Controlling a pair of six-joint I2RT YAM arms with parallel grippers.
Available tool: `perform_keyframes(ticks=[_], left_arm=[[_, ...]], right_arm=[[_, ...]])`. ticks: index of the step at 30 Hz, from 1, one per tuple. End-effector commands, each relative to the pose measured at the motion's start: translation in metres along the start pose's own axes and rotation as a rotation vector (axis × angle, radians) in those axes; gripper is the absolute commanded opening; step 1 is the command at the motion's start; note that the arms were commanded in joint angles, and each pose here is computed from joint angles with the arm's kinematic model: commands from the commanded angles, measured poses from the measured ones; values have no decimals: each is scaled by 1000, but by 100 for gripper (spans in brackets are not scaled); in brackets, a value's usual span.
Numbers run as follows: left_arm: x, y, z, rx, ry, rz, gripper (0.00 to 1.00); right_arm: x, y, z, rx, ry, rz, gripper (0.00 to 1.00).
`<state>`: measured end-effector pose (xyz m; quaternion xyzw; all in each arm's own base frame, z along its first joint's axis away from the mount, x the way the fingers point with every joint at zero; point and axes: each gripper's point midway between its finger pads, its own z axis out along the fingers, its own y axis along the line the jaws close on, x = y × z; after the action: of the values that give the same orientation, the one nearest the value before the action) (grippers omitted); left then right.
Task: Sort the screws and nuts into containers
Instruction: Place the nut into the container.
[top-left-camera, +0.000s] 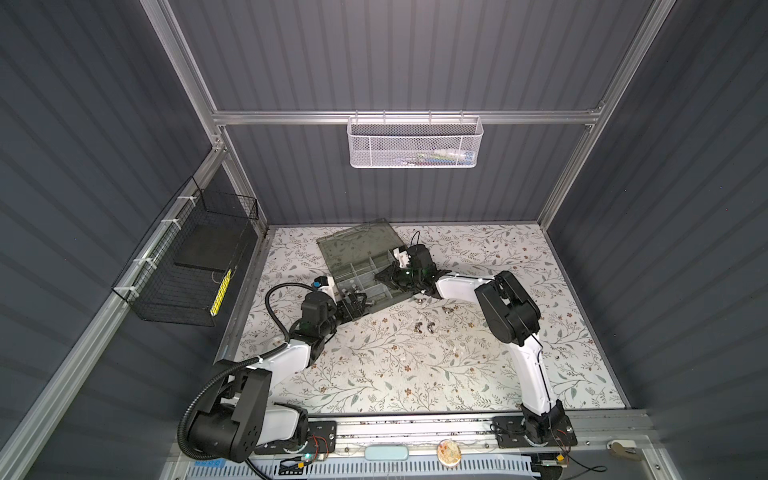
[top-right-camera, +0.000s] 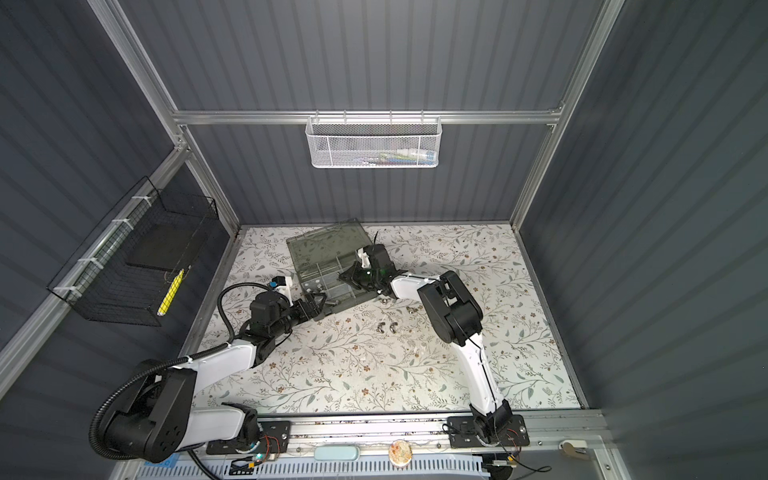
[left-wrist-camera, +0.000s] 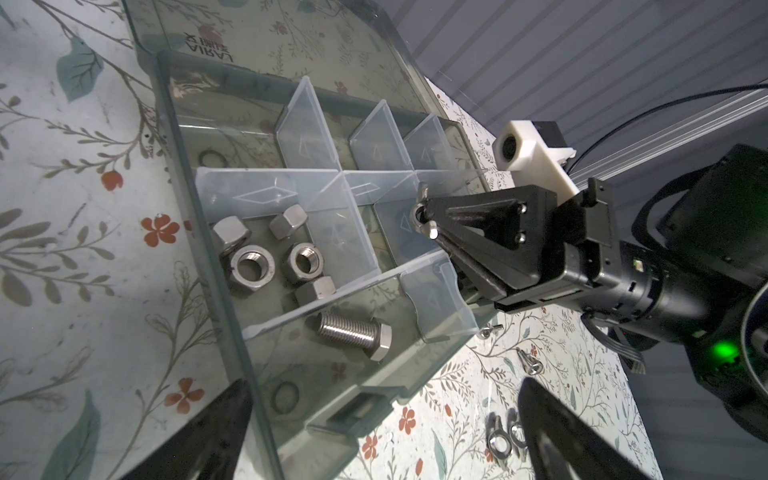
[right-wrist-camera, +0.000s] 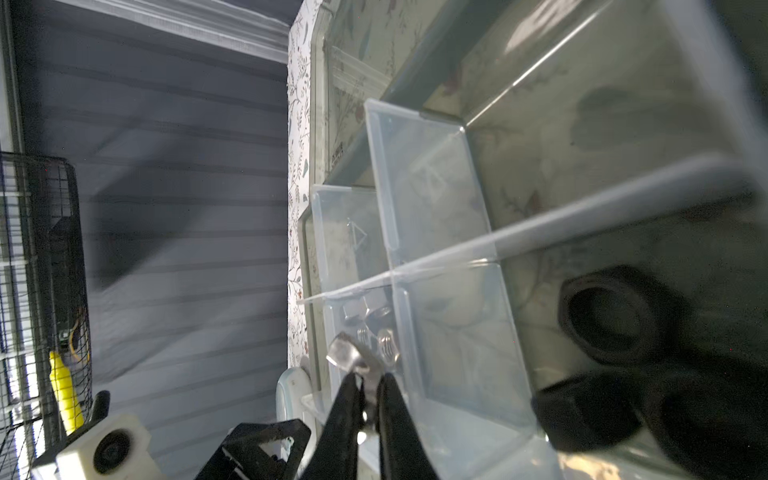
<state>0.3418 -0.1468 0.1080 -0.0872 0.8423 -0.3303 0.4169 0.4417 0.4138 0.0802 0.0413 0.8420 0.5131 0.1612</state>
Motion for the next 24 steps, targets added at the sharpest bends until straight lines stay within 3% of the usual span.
perform_keyframes(ticks=[1,16,24], left_arm=[[1,1,0,6,7,1,100],[0,-7,0,40,8,22,100],[-4,-15,-4,68,-2,59,100]], right_arm=[[-2,-6,3,35,-9,-16,16],[-6,9,-7,44,-16,-56,32],[-14,42,-36,48,-65,-146,55]])
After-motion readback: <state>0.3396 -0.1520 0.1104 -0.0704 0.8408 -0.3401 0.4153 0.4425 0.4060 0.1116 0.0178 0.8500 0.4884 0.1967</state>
